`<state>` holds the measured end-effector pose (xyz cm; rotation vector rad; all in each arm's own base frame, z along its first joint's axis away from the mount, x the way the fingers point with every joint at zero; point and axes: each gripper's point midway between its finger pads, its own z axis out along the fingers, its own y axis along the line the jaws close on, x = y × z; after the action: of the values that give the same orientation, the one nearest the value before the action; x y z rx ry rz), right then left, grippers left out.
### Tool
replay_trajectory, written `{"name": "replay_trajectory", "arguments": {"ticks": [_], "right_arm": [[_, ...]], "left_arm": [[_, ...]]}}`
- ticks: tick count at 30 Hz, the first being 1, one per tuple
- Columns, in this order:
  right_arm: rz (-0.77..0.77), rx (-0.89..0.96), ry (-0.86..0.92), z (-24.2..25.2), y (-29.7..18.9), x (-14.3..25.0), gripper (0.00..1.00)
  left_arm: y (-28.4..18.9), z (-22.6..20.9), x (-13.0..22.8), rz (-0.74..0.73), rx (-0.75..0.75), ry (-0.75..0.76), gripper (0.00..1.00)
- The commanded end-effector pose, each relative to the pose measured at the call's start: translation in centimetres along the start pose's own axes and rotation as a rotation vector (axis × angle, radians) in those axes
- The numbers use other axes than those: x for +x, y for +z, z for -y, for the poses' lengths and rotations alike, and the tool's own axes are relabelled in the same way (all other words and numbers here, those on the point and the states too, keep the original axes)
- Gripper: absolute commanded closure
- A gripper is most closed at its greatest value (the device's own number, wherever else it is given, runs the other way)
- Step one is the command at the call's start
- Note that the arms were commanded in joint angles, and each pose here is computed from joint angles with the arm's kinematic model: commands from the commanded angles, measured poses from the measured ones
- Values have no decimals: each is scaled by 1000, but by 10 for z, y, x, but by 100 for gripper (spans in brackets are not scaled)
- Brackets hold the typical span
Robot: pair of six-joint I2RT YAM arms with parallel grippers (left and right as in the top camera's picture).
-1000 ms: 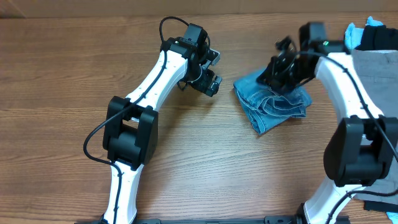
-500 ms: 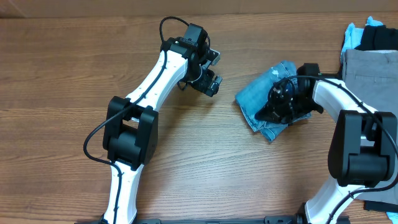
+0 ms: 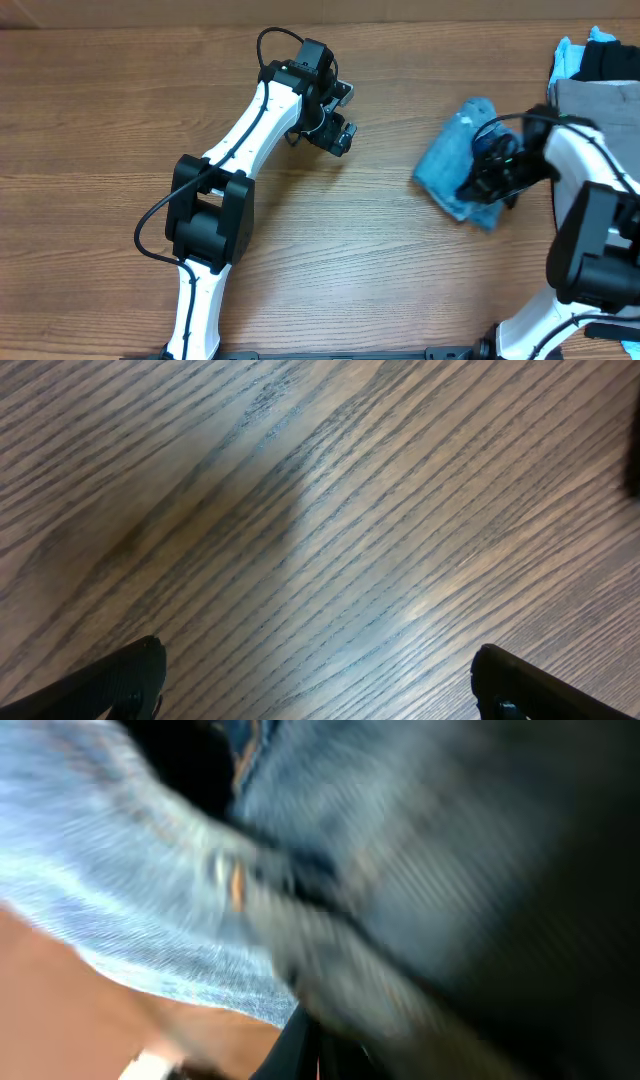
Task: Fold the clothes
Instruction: 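Grasp the folded jeans with the right gripper and drag them rightward toward the stack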
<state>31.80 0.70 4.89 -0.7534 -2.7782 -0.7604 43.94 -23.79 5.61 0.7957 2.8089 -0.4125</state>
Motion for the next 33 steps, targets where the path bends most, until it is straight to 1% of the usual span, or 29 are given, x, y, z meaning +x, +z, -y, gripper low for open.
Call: {"name": "replay_trajectory", "arguments": {"ticks": [1,5,8,10,12,14,18,21,24,29,33], "right_arm": [[219,117,-23,4,-64,-29,94],[309,129,-36,-5,-102,-36,85],[343,120,-43,-8,-110,-41,77],[356,88,-52,-12,-111,-45,77],[363,0,-102,-28,-111,-49,81],[358,-105,-180,-47,-110,-49,81],[314,-310,-301,-75,-99,-39,81],[283,-433,-369,-85,-86,-30,81],[264,-468,-361,-75,-61,-28,80],[275,-458,-306,-39,-28,-31,73],[333,-470,-212,3,-15,-48,63]], "left_arm": [[2,-6,0,-1,-7,-15,0],[2,-6,-1,1,-7,-14,0],[2,-6,-2,6,-8,-13,0],[2,-6,-3,10,-8,-12,0],[2,-6,-3,13,-9,-12,0],[2,-6,-4,17,-9,-10,0],[2,-6,-7,26,-10,-8,0],[2,-7,-7,26,-10,-8,0],[2,-6,-7,25,-10,-8,0],[2,-6,-7,25,-10,-8,0],[2,-6,-6,25,-10,-8,0]]}}
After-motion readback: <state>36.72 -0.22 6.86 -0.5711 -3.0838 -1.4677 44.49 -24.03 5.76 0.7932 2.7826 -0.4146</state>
